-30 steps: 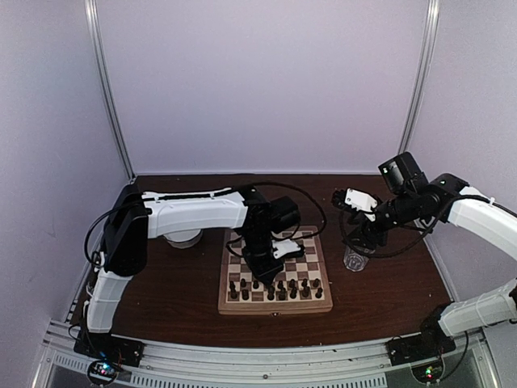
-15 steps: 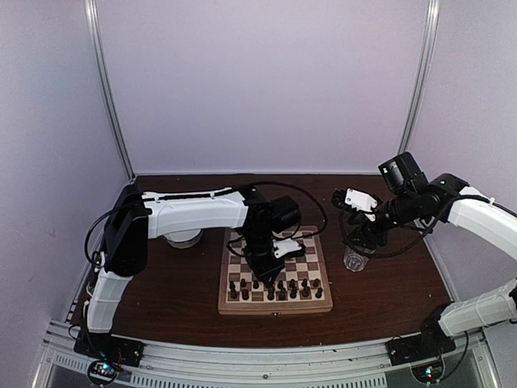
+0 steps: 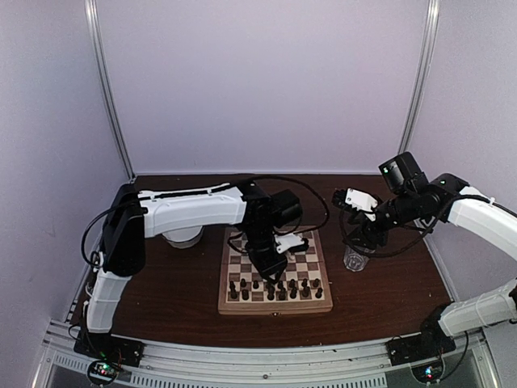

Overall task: Set up the chess pieces on the board
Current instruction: Place the pawn at e7, then pick up the chess pile from the chessboard.

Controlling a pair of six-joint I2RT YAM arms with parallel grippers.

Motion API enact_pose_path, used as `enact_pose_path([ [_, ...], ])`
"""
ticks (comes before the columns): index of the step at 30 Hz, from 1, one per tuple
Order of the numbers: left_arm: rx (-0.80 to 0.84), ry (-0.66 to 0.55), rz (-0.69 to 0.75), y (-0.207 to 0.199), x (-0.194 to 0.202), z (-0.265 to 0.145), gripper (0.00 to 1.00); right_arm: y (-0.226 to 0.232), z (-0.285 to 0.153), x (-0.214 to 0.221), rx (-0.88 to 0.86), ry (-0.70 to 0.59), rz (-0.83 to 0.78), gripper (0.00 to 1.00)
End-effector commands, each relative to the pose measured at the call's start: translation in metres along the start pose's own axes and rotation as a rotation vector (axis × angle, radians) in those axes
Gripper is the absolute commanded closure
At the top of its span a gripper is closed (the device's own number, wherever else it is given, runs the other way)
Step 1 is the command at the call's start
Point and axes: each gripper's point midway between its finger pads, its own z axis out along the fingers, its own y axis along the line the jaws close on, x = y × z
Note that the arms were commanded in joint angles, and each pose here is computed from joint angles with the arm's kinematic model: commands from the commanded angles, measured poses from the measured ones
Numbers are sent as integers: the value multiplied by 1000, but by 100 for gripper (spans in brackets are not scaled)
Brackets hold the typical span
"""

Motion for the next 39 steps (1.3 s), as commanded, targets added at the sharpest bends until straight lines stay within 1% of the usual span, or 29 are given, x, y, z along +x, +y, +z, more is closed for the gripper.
enact_pose_path([
  [1, -74, -175, -1, 18, -20, -79, 63, -3, -5, -6, 2, -16, 6, 40],
  [3, -103, -218, -54, 36, -16, -98, 63, -7, -3, -10, 0, -12, 3, 41],
  [5, -97, -267, -157, 58, -14, -104, 66, -8, 3, -17, -23, -15, 9, 43],
  [7, -47, -331, -254, 71, -16, -100, 69, -5, 15, -25, -67, 5, 11, 45],
  [9, -3, -402, -329, 81, -23, -95, 70, 2, 31, -31, -114, 46, 14, 50],
  [12, 25, -473, -387, 88, -35, -83, 74, 13, 57, -40, -172, 87, 9, 60],
  [14, 46, -497, -412, 89, -41, -78, 76, 23, 75, -43, -203, 118, -11, 64],
  [19, 56, -509, -497, 96, -38, -63, 77, 44, 113, -48, -269, 181, -41, 69],
  [22, 76, -512, -643, 112, -21, -58, 73, 48, 131, -50, -283, 194, -21, 70],
  [24, 110, -568, -731, 120, -11, -66, 72, 47, 143, -50, -273, 198, -13, 69],
  [25, 114, -591, -751, 122, -6, -68, 71, 46, 148, -51, -266, 198, -11, 69],
  [26, 112, -622, -758, 125, -3, -73, 71, 46, 152, -51, -264, 202, -8, 68],
  [29, 108, -663, -749, 124, 2, -82, 69, 48, 164, -50, -271, 229, 2, 68],
  [32, 132, -687, -745, 120, 1, -88, 68, 46, 173, -49, -257, 246, 24, 67],
  [39, 133, -735, -746, 119, 0, -100, 68, 42, 187, -46, -247, 279, 49, 67],
])
